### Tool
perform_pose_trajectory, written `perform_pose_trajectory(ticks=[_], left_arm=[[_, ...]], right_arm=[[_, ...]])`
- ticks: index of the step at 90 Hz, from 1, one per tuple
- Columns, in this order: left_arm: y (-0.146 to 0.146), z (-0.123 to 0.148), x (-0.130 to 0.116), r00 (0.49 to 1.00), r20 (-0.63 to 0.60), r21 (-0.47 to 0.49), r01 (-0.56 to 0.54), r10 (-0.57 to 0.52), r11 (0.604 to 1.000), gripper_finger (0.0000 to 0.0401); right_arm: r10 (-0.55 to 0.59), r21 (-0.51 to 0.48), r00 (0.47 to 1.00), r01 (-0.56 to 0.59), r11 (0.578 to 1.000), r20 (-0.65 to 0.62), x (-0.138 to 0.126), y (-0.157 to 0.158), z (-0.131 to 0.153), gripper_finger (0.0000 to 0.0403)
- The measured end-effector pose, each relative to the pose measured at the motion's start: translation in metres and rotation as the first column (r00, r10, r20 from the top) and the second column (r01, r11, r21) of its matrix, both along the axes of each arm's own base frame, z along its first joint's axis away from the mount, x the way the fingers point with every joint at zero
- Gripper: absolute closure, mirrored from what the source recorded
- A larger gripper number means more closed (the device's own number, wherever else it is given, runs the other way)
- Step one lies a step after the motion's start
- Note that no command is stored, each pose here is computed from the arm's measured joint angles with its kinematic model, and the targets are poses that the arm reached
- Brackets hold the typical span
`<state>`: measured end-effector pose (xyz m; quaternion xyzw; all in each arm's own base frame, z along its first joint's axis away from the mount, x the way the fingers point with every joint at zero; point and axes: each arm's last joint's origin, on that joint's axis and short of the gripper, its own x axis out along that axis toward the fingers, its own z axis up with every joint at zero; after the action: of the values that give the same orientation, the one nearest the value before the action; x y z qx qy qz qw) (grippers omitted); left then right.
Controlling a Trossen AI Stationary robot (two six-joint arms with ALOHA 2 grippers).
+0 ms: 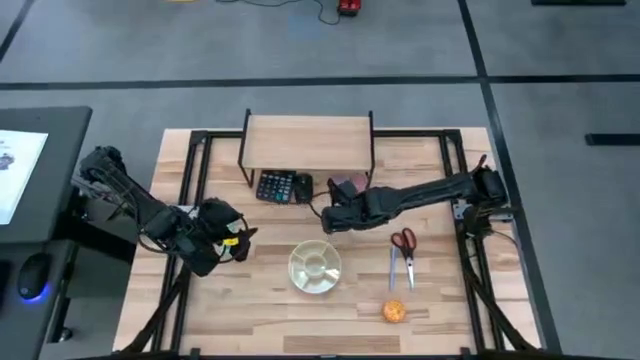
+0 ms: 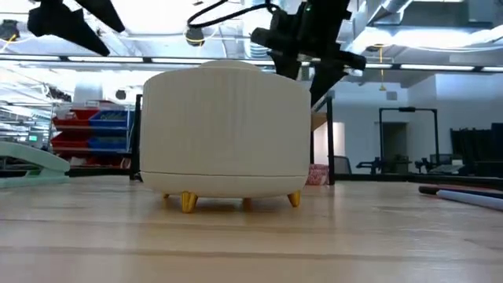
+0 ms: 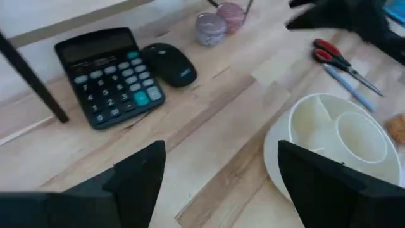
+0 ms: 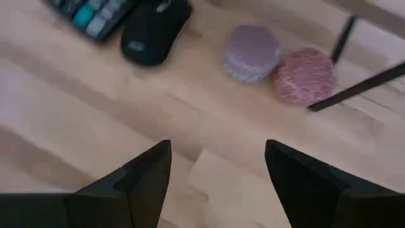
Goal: Stock shelves
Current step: Remove the pink scented candle from under the shelf
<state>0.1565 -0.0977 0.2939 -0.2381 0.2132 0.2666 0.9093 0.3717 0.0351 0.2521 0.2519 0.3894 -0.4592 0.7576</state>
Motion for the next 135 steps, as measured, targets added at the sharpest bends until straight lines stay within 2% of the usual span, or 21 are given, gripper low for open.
perform_pose_trajectory(ticks=[13,40,57,84,101,114,135], left_arm=[[0.000,0.000,0.000,1.000,-0.017,0.023,0.022,-0.021,1.000,0.0119],[-0.001,-0.001,0.000,0.996,-0.054,0.020,0.071,-0.070,0.997,0.0119],[-0.003,-0.002,-0.001,0.983,-0.108,-0.001,0.149,-0.148,0.989,0.0119],[-0.004,-0.002,-0.001,0.969,-0.143,-0.001,0.202,-0.200,0.979,0.0120],[-0.004,-0.003,-0.001,0.959,-0.164,0.006,0.234,-0.230,0.972,0.0120],[-0.005,-0.003,-0.002,0.942,-0.194,0.012,0.280,-0.273,0.960,0.0120],[-0.005,-0.003,-0.002,0.933,-0.209,0.029,0.305,-0.292,0.952,0.0120]], right_arm=[[-0.037,-0.051,0.999,0.037,0.998,-0.010,0.008,-0.009,-0.013,0.0159],[-0.221,0.036,0.975,0.220,0.975,0.014,0.037,-0.036,-0.071,0.0159],[-0.268,0.019,0.963,0.268,0.963,0.011,0.046,-0.047,-0.098,0.0158],[-0.262,-0.007,0.965,0.262,0.965,0.007,0.049,-0.058,-0.106,0.0158],[-0.224,-0.078,0.974,0.223,0.972,-0.007,0.050,-0.059,-0.105,0.0155],[-0.210,-0.102,0.978,0.209,0.973,-0.007,0.050,-0.059,-0.104,0.0124],[-0.227,-0.111,0.974,0.225,0.968,-0.005,0.050,-0.066,-0.104,0.0041]])
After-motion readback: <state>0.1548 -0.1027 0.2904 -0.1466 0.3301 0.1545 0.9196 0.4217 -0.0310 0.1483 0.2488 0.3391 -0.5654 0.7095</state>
